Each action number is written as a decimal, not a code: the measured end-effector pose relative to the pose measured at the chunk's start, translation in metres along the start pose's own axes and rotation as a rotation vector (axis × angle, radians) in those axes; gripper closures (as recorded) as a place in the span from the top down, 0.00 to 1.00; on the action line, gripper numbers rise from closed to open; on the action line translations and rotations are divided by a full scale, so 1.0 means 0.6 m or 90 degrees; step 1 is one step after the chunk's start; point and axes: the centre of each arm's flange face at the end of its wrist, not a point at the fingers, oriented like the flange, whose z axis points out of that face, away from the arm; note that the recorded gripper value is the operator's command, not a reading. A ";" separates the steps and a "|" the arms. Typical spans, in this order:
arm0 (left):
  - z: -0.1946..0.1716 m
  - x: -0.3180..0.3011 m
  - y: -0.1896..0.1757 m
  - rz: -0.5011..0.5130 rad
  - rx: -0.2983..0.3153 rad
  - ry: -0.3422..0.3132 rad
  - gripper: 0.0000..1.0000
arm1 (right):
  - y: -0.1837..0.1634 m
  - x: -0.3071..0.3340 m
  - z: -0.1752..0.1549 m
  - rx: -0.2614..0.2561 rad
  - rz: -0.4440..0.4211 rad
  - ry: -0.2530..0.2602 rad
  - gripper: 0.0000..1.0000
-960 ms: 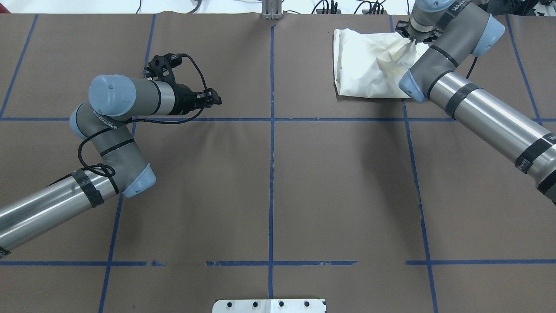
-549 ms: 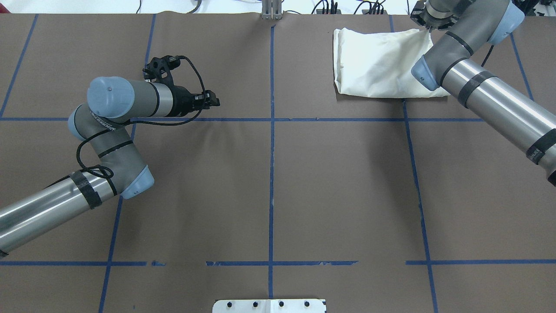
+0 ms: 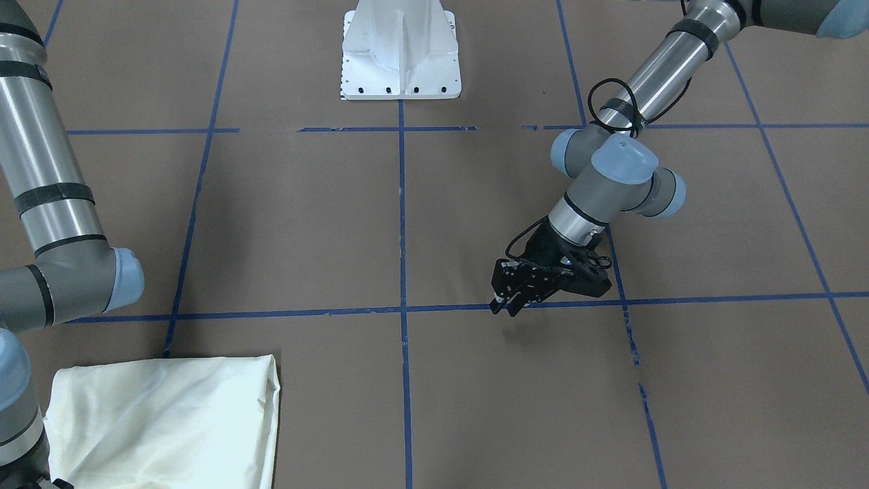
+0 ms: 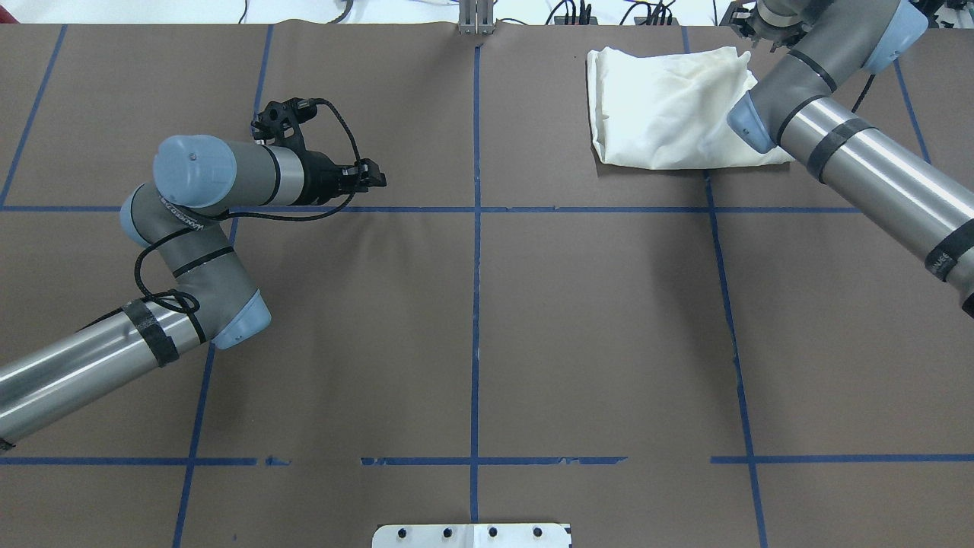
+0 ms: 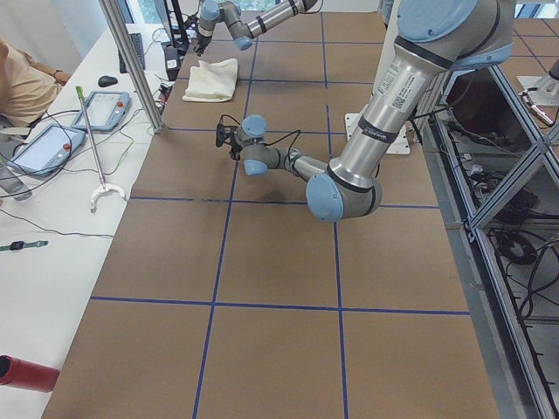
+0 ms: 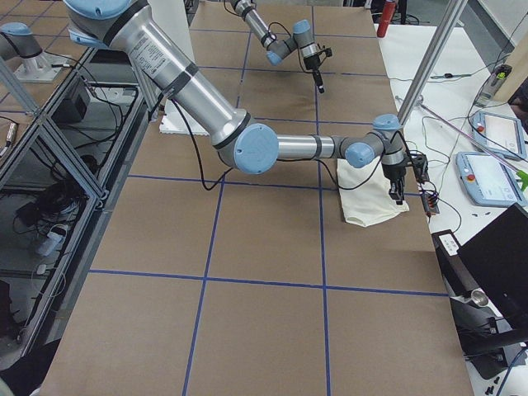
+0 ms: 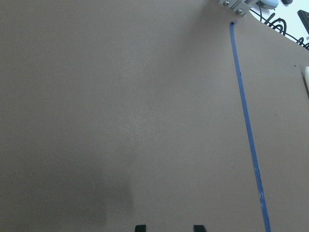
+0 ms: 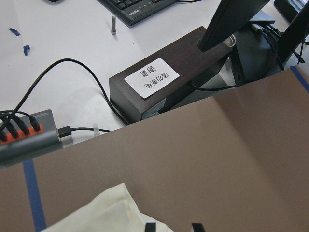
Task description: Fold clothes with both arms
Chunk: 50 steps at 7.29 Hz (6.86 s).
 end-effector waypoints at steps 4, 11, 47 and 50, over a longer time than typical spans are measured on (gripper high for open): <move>0.007 0.113 0.010 -0.090 -0.011 0.053 0.44 | -0.040 -0.017 -0.109 -0.118 0.050 -0.135 1.00; 0.214 0.403 0.065 -0.097 0.034 0.046 0.63 | -0.055 0.146 -0.143 -0.213 0.058 -0.222 1.00; -0.724 -0.616 -0.241 0.302 -0.205 -0.280 1.00 | 0.167 0.718 -0.208 -0.310 -0.310 -0.149 1.00; -0.734 -0.577 -0.246 0.265 -0.228 -0.287 1.00 | 0.172 0.729 -0.192 -0.324 -0.303 -0.150 1.00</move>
